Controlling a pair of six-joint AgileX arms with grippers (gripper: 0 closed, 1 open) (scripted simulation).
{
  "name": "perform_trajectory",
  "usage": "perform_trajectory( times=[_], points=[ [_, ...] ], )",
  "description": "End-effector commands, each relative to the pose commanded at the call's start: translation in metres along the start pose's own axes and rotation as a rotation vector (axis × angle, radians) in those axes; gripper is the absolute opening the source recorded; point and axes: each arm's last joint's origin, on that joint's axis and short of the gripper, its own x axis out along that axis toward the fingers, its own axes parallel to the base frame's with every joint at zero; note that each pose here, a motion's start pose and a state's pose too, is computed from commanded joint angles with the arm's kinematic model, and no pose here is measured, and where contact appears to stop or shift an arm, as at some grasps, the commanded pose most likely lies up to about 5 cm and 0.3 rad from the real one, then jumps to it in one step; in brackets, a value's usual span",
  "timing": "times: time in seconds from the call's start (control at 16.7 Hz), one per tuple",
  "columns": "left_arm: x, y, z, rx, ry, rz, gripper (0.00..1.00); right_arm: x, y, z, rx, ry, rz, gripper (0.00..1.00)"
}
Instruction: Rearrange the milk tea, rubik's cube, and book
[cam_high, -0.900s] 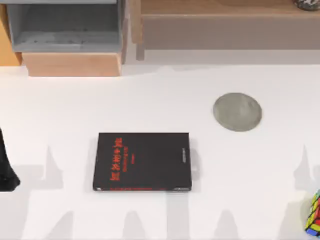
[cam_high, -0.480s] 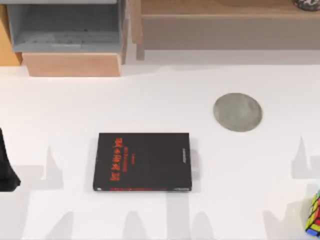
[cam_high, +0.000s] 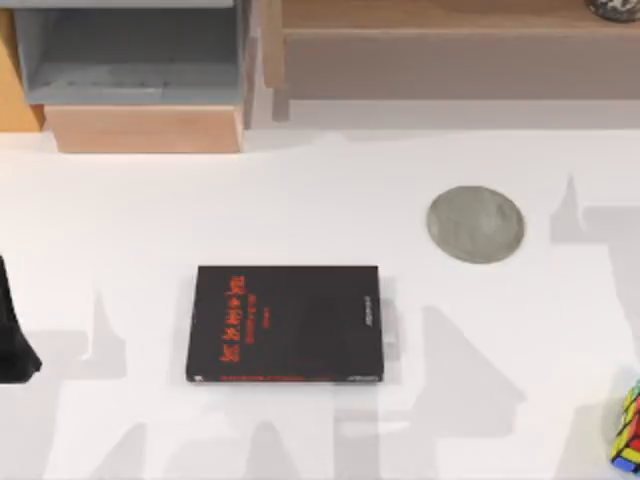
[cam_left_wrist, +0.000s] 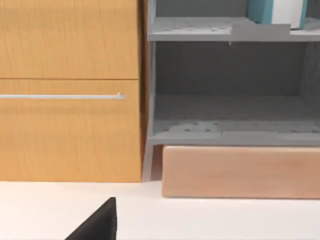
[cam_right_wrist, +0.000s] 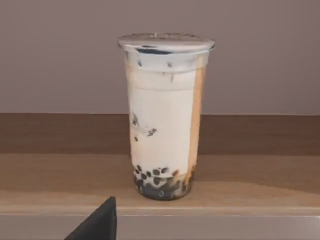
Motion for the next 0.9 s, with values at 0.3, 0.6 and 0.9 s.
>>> perform_trajectory(
  times=[0.3,0.6,0.9],
  points=[
    [0.0,0.0,0.0,0.0,0.0,0.0,1.0,0.1,0.012,-0.024,-0.009,0.075,-0.001,1.0],
    [0.0,0.0,0.0,0.0,0.0,0.0,1.0,0.162,0.023,-0.051,-0.004,0.046,-0.002,1.0],
    [0.0,0.0,0.0,0.0,0.0,0.0,1.0,0.177,0.025,-0.055,0.001,0.016,-0.002,1.0]
  ],
)
